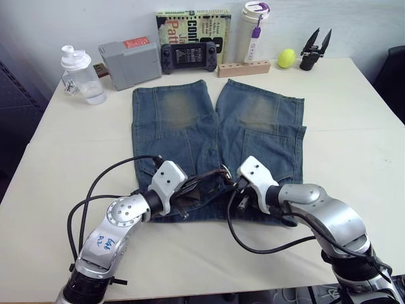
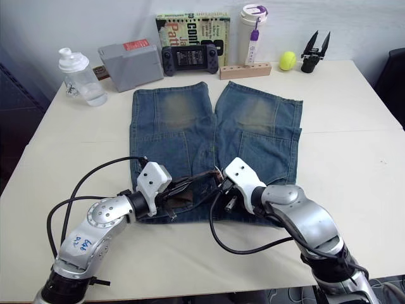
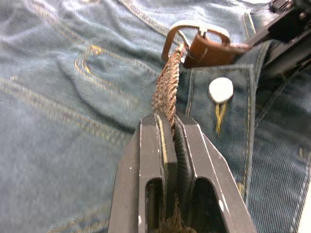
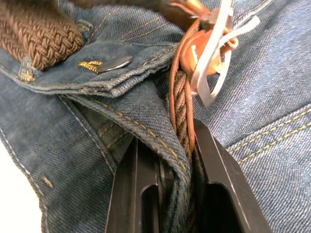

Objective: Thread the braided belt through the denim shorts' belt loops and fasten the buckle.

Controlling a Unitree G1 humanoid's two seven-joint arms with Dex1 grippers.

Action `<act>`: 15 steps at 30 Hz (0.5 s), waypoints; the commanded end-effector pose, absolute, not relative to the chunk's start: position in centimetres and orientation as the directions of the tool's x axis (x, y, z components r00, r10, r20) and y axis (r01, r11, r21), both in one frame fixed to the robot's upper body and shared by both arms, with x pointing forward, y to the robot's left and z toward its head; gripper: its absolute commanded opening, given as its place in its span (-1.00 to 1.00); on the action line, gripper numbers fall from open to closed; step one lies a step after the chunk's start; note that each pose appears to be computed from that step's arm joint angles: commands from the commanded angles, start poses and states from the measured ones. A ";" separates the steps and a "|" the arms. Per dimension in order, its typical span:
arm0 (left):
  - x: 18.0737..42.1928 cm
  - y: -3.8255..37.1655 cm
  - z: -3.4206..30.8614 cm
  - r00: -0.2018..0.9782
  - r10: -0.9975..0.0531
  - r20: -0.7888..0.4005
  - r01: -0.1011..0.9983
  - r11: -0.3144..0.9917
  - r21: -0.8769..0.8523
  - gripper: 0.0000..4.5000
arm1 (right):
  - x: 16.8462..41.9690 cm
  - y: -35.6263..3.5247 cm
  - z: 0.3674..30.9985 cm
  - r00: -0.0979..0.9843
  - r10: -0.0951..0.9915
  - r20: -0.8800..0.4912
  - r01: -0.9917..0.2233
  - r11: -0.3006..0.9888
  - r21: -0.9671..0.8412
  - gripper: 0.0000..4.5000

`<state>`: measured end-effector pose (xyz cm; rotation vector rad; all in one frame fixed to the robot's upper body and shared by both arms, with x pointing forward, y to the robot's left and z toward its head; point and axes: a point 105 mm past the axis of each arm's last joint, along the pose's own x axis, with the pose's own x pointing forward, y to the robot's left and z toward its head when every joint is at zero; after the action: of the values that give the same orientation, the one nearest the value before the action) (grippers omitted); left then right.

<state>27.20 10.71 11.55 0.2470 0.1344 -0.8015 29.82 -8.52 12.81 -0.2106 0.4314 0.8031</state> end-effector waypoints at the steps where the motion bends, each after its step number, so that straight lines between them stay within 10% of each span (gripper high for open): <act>1: 26.6 9.7 12.9 0.662 -0.735 -0.149 0.749 0.638 0.180 -1.00 | 30.1 -8.6 14.4 0.646 0.653 -0.394 -0.724 0.688 -0.046 -0.97; 15: 27.0 9.6 13.3 0.671 -0.733 -0.114 0.738 0.643 0.206 -1.00 | 29.3 -7.7 14.4 0.608 0.689 -0.395 -0.761 0.647 -0.044 -0.97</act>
<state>27.17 10.09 12.64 0.2340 0.0574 -0.8246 29.79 -8.50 12.88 -0.2024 0.4293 0.8023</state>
